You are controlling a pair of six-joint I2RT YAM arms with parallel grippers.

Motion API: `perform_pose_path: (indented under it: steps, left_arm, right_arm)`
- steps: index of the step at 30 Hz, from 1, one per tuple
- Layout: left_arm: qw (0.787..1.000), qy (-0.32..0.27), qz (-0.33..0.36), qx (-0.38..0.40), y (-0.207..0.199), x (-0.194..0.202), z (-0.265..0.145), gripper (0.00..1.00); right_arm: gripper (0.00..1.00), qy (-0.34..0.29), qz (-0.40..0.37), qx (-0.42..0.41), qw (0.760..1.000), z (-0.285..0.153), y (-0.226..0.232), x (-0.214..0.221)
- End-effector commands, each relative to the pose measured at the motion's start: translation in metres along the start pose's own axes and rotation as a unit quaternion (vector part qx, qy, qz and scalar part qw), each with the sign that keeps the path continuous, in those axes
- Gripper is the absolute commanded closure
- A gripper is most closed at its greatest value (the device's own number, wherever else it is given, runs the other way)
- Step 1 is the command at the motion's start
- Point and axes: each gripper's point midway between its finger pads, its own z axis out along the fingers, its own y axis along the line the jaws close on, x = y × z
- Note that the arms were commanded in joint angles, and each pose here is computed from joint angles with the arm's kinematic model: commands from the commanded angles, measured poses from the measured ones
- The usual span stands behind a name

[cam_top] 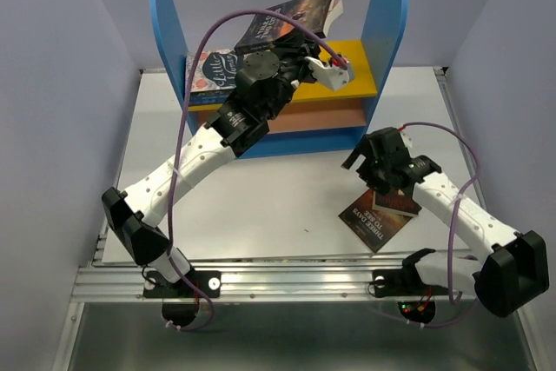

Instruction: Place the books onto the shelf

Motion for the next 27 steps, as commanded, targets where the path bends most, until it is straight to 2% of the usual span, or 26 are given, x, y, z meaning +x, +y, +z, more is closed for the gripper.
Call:
perform_pose_path:
  steps: [1,9,22,27]
  left_arm:
    - [0.980,-0.012,0.024,-0.196,0.117,-0.009,-0.044,1.00]
    - [0.987,0.041,0.010,-0.156,0.078,0.044,-0.059,1.00]
    - [0.989,0.110,-0.003,-0.097,0.047,0.077,-0.084,1.00]
    - [0.988,0.142,0.018,-0.066,0.025,0.092,-0.091,1.00]
  right_arm:
    - [0.00,0.007,-0.004,-0.041,0.999,0.001,0.019,-0.003]
    - [0.00,0.015,-0.002,-0.051,0.999,0.001,0.025,-0.004]
    - [0.00,0.019,-0.001,-0.051,0.999,0.002,0.027,-0.004]
    - [0.00,0.019,0.000,-0.050,0.999,0.002,0.026,-0.003]
